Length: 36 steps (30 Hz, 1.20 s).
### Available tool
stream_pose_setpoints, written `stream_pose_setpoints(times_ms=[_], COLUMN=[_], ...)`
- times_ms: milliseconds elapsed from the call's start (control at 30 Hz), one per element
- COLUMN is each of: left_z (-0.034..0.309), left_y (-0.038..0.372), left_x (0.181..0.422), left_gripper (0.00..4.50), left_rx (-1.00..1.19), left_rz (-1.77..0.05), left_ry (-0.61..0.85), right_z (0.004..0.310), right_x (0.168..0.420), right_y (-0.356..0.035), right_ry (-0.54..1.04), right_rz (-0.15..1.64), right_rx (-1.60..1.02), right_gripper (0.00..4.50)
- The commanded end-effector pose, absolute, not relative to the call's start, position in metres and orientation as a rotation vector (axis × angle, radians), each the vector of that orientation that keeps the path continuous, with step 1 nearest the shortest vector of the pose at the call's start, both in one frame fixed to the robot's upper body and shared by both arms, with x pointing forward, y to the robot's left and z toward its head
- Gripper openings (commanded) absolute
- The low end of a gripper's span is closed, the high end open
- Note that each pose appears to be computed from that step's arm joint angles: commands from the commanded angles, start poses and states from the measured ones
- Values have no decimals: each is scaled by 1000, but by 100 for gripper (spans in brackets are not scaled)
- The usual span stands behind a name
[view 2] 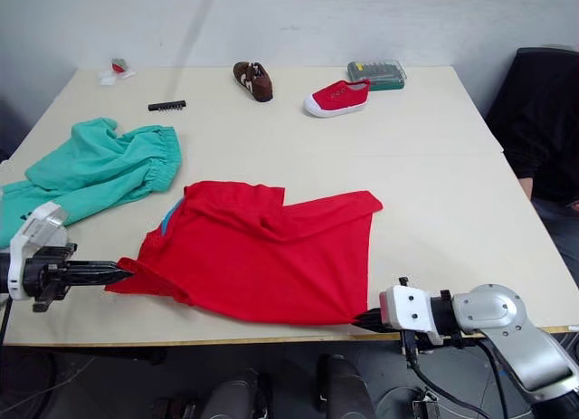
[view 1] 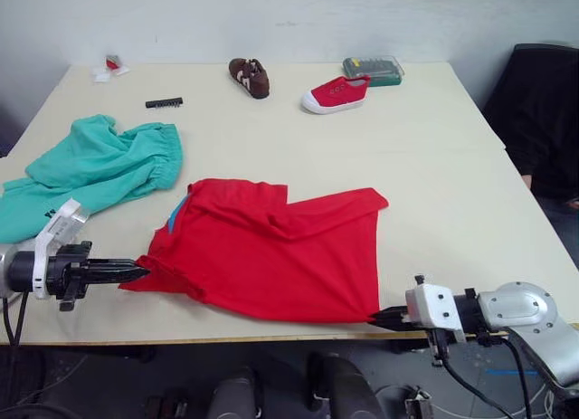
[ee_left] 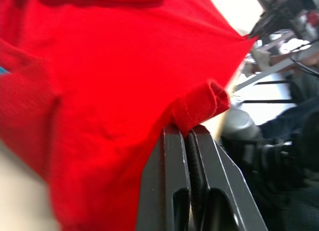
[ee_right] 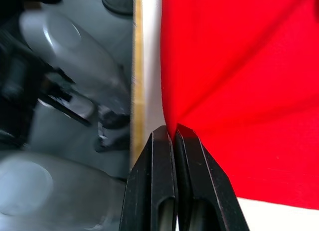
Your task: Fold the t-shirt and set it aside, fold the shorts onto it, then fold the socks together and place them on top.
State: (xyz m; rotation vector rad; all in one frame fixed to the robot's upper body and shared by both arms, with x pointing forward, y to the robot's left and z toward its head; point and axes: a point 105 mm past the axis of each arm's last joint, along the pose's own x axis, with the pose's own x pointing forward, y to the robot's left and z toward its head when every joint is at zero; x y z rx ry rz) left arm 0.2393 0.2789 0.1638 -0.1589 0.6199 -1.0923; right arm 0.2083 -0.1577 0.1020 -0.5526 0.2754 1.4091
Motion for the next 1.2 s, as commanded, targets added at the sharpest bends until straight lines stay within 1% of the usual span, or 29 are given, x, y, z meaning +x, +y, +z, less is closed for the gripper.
stream_pose_setpoints(times_ms=[33,200,333,500,700,900,967,1000,1067,1100,1200], left_z=[180,182,165,141,131,129,131,135,143,153,183], left_y=[280,287,293,292,288,287,288,288,291,293,296], left_x=[257,290,307,314,322,329,330,331,332,333,331], left_gripper=[0,0,0,0,0,0,49,66,130,165,254], left_rx=[-170,-215,-187,-131,-120,-117,-123,-105,-76,-64,29], left_rz=[-1035,-901,-815,-779,-745,-729,-725,-728,-724,-717,-710], left_ry=[520,443,463,513,516,508,498,478,442,404,299], right_z=[120,126,123,109,103,98,99,102,109,116,132], right_x=[210,220,227,237,257,264,266,269,274,275,267], right_y=[-155,-158,-161,-166,-166,-169,-170,-173,-178,-181,-188], right_ry=[278,361,443,521,531,551,552,530,494,462,386], right_rz=[1399,1376,1369,1332,1258,1228,1218,1195,1153,1129,1089], right_rx=[-418,-201,-89,-63,-42,-64,-62,-79,-99,-116,-224], right_gripper=[4,4,4,4,4,4,45,65,132,171,266])
